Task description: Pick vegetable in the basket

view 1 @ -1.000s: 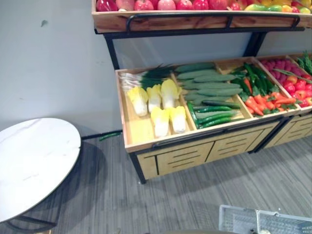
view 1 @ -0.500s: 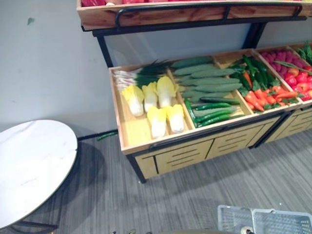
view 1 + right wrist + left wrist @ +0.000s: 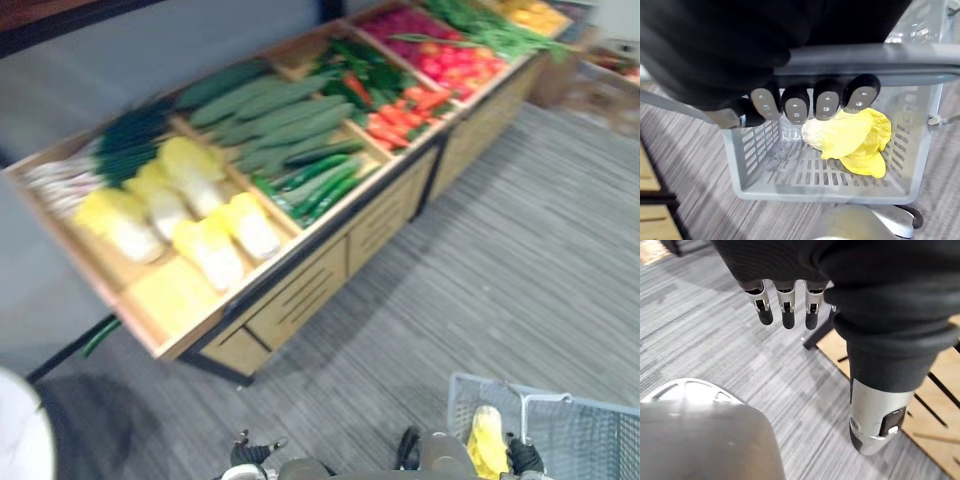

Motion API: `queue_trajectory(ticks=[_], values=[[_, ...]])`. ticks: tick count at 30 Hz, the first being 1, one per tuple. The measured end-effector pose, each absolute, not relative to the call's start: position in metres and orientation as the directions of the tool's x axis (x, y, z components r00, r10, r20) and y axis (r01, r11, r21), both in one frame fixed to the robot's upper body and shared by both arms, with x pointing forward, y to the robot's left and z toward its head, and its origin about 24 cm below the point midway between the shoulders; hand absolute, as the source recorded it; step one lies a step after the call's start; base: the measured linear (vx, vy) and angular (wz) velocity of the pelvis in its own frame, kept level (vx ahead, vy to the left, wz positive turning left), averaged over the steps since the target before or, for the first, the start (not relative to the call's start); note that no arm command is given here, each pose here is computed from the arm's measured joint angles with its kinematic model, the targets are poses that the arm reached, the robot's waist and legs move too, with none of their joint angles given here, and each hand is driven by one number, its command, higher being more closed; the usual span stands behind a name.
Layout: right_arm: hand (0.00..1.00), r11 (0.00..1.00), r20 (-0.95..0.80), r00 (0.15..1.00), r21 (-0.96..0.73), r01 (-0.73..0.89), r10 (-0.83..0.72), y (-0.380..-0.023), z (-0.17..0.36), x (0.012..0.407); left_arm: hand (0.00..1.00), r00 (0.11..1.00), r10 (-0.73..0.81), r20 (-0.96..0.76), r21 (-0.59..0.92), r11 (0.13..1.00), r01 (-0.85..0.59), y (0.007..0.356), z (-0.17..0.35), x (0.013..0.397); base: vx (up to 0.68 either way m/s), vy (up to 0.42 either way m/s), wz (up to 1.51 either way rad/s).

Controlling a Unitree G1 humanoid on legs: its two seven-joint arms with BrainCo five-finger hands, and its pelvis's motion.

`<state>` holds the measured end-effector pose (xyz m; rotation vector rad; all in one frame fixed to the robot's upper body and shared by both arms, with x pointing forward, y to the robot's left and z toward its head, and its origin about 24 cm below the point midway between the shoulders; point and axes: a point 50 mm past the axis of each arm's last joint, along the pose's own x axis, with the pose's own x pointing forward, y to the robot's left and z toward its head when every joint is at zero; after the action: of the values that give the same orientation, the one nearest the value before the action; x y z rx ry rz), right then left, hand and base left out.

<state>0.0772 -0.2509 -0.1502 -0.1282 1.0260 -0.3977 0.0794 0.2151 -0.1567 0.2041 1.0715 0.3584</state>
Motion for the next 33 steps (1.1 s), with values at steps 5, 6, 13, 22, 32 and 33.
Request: queue_trajectory(ticks=[5,6,13,22,32,33], values=[[1.0,0.919,-0.839,0.388,-0.305,0.248,-0.383,-0.255,-0.155,0.06,0.0,0.439,0.358,-0.824,0.308,0.934,-0.184,0.211,-0.157,0.084,0.02,-0.167,-1.17],[1.0,0.917,-0.838,0.383,-0.312,0.248,-0.389,-0.258,-0.154,0.061,0.0,0.441,0.35,-0.826,0.299,0.937,-0.184,0.209,-0.157,0.085,-0.02,-0.194,-1.1],[1.0,0.922,-0.85,0.366,-0.311,0.23,-0.378,-0.25,-0.157,0.052,0.0,0.439,0.329,-0.836,0.259,0.942,-0.214,0.199,-0.159,0.094,-0.05,-0.137,-0.48],[1.0,0.935,-0.84,0.411,-0.324,0.147,-0.355,-0.249,-0.156,0.059,0.0,0.449,0.38,-0.808,0.235,0.908,-0.346,0.203,-0.155,0.097,-0.03,0.073,-0.95],[1.0,0.944,-0.867,0.373,-0.297,0.144,-0.33,-0.235,-0.161,0.041,0.0,0.444,0.398,-0.802,0.266,0.905,-0.331,0.212,-0.155,0.095,0.13,0.227,-0.15],[1.0,0.943,-0.866,0.373,-0.298,0.147,-0.332,-0.236,-0.161,0.041,0.0,0.442,0.399,-0.803,0.273,0.906,-0.323,0.214,-0.155,0.094,0.17,0.121,0.05]])
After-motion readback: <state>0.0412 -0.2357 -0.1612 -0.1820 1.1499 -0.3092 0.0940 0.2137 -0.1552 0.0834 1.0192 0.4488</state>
